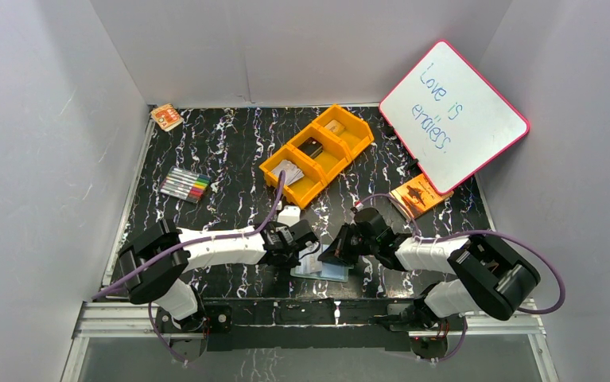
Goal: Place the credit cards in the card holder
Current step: Insert the credit card into the card holder.
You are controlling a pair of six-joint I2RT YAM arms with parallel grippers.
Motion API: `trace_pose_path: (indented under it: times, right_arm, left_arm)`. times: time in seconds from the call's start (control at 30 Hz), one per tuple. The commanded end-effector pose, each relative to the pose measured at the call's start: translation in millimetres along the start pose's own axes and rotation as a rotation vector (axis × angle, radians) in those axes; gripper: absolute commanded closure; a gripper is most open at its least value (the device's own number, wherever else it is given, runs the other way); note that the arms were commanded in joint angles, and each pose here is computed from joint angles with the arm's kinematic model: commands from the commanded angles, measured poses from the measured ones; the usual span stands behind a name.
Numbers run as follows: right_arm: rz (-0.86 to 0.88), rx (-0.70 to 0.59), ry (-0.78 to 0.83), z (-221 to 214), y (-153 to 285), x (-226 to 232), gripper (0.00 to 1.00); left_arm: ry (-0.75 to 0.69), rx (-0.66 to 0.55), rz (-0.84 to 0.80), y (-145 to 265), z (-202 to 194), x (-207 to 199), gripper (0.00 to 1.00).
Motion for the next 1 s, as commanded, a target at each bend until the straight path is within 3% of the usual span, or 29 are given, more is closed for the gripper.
trace_pose_path:
  times: [0.0,0.57,0.77,0.97]
  right_arm:
    - [-0.042,-0.017,-0.027,-3.8,-5.4,-8.3,1.00]
    - [-0.060,-0.002,0.010,-8.6,-13.6,2.0,1.00]
    - [-0.046,-0.010,0.053,-7.3,-10.0,9.5,0.71]
    - [-0.047,-0.004,0.082,-6.6,-10.6,16.4,0.58]
  left_arm:
    - [0.013,0.062,0.009,-6.4,-13.9,7.7,0.93]
    - [0.030,0.069,-0.007,-5.0,-16.5,8.6,0.97]
    - [0.036,0.063,-0.008,-4.1,-16.3,9.7,0.97]
    - [0.040,0.058,-0.012,-2.8,-15.3,9.4,0.97]
Point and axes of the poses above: each gripper's point midway between its finger pads, its own y axis back along the fingers, its own x axis along the line the jaws close on, z = x × y, the point moved 8 cm from there along y, back along the fingers, and after that the axes turned 5 degrees about y, right-handed, at the moved point
